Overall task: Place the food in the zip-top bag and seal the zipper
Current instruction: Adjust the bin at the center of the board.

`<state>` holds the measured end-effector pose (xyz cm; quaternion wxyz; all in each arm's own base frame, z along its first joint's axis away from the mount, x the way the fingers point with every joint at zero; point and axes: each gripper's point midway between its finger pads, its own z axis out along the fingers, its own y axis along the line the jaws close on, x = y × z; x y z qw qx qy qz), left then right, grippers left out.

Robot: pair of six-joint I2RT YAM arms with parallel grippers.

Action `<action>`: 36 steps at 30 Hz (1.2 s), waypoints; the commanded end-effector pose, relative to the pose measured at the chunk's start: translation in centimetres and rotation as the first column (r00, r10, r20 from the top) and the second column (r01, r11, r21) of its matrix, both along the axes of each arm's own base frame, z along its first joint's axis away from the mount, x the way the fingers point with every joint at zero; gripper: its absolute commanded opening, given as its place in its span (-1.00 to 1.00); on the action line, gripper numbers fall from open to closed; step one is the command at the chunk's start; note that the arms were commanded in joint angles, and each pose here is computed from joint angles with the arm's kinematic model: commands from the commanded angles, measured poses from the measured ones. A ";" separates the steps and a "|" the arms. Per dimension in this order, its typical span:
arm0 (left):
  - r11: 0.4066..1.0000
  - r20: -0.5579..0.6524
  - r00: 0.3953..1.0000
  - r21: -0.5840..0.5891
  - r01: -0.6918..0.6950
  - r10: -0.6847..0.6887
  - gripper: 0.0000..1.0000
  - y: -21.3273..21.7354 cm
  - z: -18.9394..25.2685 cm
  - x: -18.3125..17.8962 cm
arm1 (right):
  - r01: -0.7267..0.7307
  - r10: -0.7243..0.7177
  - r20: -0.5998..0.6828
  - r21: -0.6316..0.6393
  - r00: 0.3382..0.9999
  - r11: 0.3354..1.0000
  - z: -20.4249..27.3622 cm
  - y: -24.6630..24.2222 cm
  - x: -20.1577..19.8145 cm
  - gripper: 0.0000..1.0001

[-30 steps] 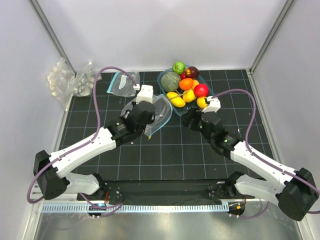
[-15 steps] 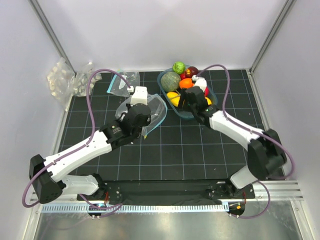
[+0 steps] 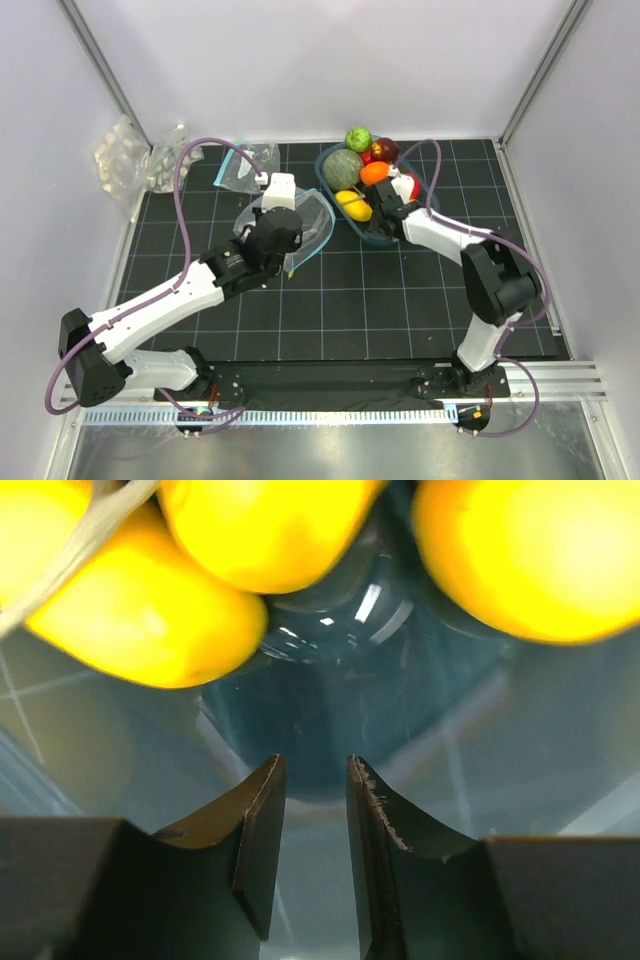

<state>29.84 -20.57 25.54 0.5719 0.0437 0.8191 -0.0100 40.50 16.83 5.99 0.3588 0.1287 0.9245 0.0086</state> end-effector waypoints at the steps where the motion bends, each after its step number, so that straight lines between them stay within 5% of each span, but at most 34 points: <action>1: 0.999 0.036 0.999 -0.037 -0.033 0.034 -1.00 0.4 1.1 0.3 | 0.157 -0.160 0.065 0.038 0.985 0.987 3.5 -2.4 -2.1 -0.24; 6: 0.999 0.028 0.999 -0.026 -0.031 0.032 -1.00 0.2 0.7 0.4 | 0.339 -0.333 0.143 -0.022 0.932 0.940 5.3 -6.8 -4.0 -0.17; 17: 0.999 0.027 0.999 -0.008 -0.040 0.040 -0.99 0.4 0.5 0.5 | 0.411 -0.408 0.053 -0.124 0.912 0.903 2.9 -8.9 -4.2 -0.03; 21: 0.999 0.028 0.999 -0.007 -0.043 0.043 -1.00 0.5 0.5 0.5 | 0.541 -0.533 0.092 -0.148 0.841 0.828 3.1 -11.8 -5.1 0.49; 27: 0.999 0.029 0.999 -0.010 -0.043 0.043 -1.00 0.5 0.5 0.5 | 0.519 -0.518 0.037 -0.118 0.855 0.847 2.1 -12.0 -4.4 0.43; 36: 0.999 0.029 0.999 -0.011 -0.044 0.044 -0.99 0.5 0.6 0.5 | 0.615 -0.613 0.039 -0.069 0.789 0.786 1.8 -15.2 -5.4 0.34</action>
